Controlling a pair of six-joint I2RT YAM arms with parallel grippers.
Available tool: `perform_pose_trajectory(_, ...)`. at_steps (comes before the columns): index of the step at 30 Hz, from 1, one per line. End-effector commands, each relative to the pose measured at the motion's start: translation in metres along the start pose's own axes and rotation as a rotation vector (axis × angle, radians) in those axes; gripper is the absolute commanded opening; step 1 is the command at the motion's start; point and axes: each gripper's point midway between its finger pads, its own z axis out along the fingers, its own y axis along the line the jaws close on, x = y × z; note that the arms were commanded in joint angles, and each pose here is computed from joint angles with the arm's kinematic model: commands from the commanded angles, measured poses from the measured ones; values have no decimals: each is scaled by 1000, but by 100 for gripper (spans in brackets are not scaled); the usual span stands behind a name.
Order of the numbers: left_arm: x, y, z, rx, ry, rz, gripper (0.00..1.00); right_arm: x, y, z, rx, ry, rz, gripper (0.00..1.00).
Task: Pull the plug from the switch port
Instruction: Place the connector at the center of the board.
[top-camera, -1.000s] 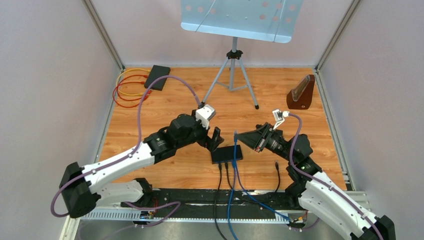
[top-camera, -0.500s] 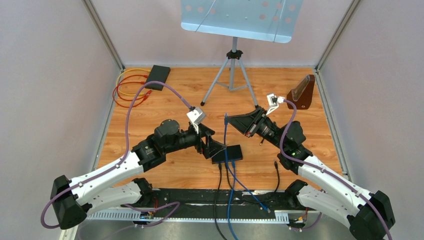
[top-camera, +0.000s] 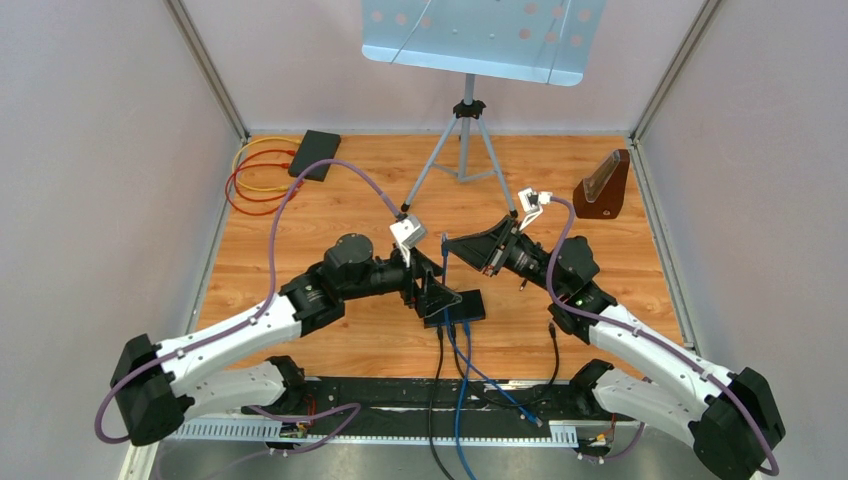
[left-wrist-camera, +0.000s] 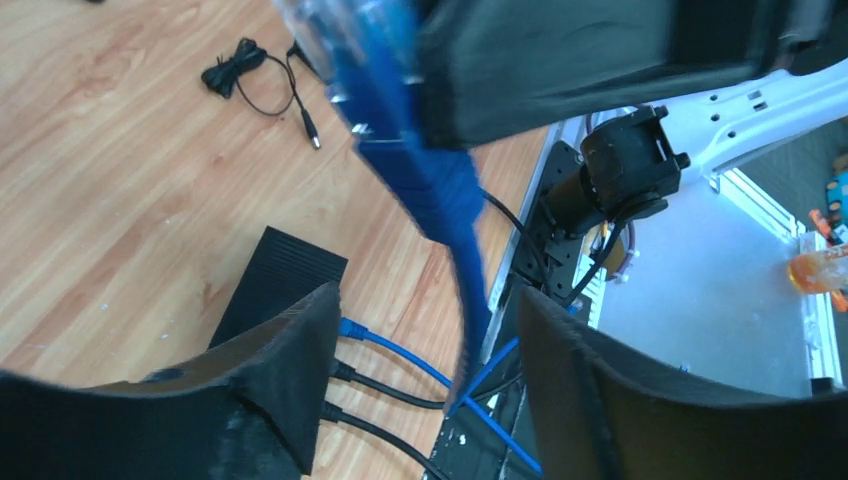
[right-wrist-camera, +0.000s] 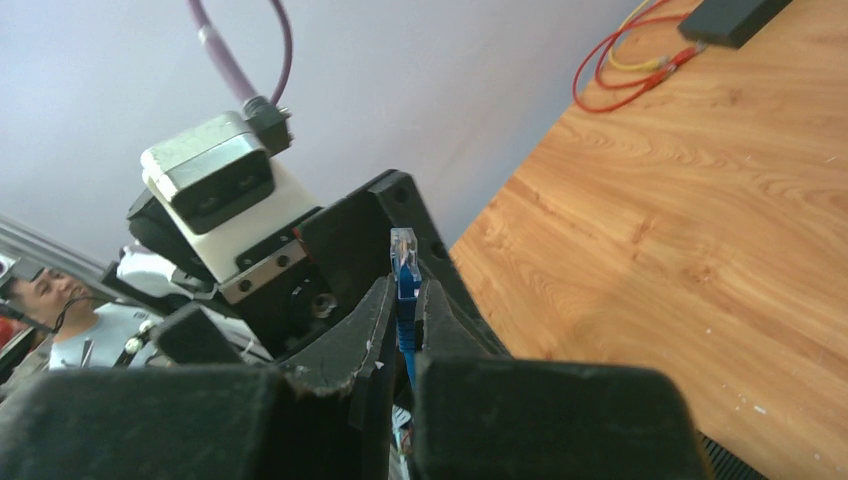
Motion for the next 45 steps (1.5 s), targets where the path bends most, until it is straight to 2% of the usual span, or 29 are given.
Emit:
perform_pose_trajectory(1,-18,-11,7,61,-52,15,56,-16,32,2,-93,-21,-41,0)
perform_pose_trajectory(2,-17,-9,7,52,-52,16,48,-17,31,2,-85,-26,-42,0)
perform_pose_trajectory(3,-18,-7,7,39,-56,18,31,-17,29,1,-74,-29,-40,2)
perform_pose_trajectory(5,-19,-1,4,-4,-62,14,4,-14,19,-2,-15,-14,-39,27)
perform_pose_trajectory(7,-21,5,-1,-43,-80,13,0,-10,5,-6,76,8,-43,50)
perform_pose_trajectory(8,-23,6,-4,-57,-87,14,0,-6,-7,-11,139,23,-42,56)
perform_pose_trajectory(12,-27,23,-11,-173,-118,-12,0,19,-46,-48,316,36,-18,63)
perform_pose_trajectory(15,-28,36,-15,-258,-127,-44,0,40,-48,-72,292,45,-2,68)
perform_pose_trajectory(18,-35,50,-19,-358,-144,-92,0,61,-48,-85,257,100,-10,69)
perform_pose_trajectory(21,-31,62,-20,-451,-112,-167,0,79,-61,-89,314,182,-45,69)
perform_pose_trajectory(29,-34,69,-13,-531,-60,-271,0,104,-71,-53,390,280,-204,66)
perform_pose_trajectory(41,-26,67,-8,-529,-14,-311,0,97,-78,-1,451,164,-411,65)
perform_pose_trajectory(45,-23,67,-8,-528,-5,-317,0,102,-84,10,456,184,-457,51)
